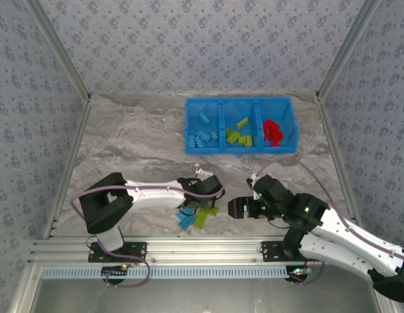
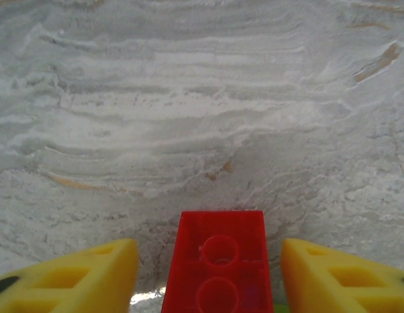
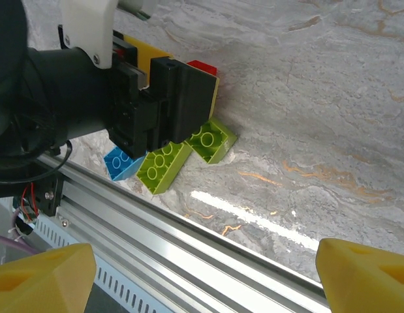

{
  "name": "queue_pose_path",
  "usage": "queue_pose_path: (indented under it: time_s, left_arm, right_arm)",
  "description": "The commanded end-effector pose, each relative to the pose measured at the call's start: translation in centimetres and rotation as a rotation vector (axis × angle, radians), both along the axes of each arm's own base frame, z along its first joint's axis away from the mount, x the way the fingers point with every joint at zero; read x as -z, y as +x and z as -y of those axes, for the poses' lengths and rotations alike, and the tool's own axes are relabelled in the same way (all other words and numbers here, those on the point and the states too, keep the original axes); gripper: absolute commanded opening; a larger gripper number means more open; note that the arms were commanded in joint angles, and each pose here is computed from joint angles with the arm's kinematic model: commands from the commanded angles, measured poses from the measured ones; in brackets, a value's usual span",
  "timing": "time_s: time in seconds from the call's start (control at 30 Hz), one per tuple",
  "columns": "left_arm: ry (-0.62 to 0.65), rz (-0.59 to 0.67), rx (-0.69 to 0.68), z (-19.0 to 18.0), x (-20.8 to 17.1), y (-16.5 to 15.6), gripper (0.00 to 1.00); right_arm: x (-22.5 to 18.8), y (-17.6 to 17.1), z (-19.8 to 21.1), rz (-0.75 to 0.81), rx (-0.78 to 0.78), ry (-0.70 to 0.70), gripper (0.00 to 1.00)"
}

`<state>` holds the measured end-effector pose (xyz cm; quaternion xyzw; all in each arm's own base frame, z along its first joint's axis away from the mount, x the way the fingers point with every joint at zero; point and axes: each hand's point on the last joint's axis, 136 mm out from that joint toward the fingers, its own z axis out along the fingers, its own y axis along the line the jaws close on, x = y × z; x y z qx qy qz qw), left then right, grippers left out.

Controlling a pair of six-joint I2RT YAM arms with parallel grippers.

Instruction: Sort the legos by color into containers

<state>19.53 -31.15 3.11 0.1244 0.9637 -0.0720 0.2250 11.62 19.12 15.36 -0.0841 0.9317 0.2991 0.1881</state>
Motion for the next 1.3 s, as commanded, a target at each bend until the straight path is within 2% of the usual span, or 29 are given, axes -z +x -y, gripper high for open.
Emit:
queue_pose_path:
  time_s: [0.0, 0.23, 0.43, 0.57, 0.73, 0.9, 1.13, 1.27]
  left_arm:
    - [-0.039, -0.003, -0.014, 0.5, -0.2, 0.1, 0.52]
    - [-0.112, 0.036, 0.036, 2.2, -2.5, 0.2, 0.29]
    - [-0.220, 0.145, 0.143, 5.3, -9.8, 1.4, 0.27]
    - [-0.276, 0.225, 0.268, 10.0, -14.6, 3.3, 0.27]
    - [-0.339, 0.309, 0.383, 17.0, -17.7, 8.3, 0.23]
    - [-0.394, 0.412, 0.463, 23.3, -19.9, 14.2, 0.21]
    - [-0.418, 0.494, 0.479, 27.0, -19.5, 20.6, 0.23]
    - [-0.440, 0.538, 0.436, 27.2, -18.3, 23.2, 0.35]
  right_arm:
    - [-1.4, 0.3, -0.2, 0.021, 0.017, 0.012, 0.90]
    - [-0.6, 0.2, 0.0, 0.007, 0.014, -0.020, 0.90]
    - [-3.7, 1.4, 1.1, 0.114, 0.078, 0.003, 0.90]
    - [-7.0, 3.3, 4.4, 0.261, 0.209, -0.046, 0.90]
    - [-11.0, 5.0, 8.2, 0.421, 0.383, -0.062, 0.91]
    - [-12.3, 6.0, 10.1, 0.496, 0.468, -0.116, 0.90]
    - [-11.5, 6.0, 10.6, 0.505, 0.453, -0.155, 0.91]
    - [-11.0, 5.7, 10.8, 0.508, 0.442, -0.154, 0.91]
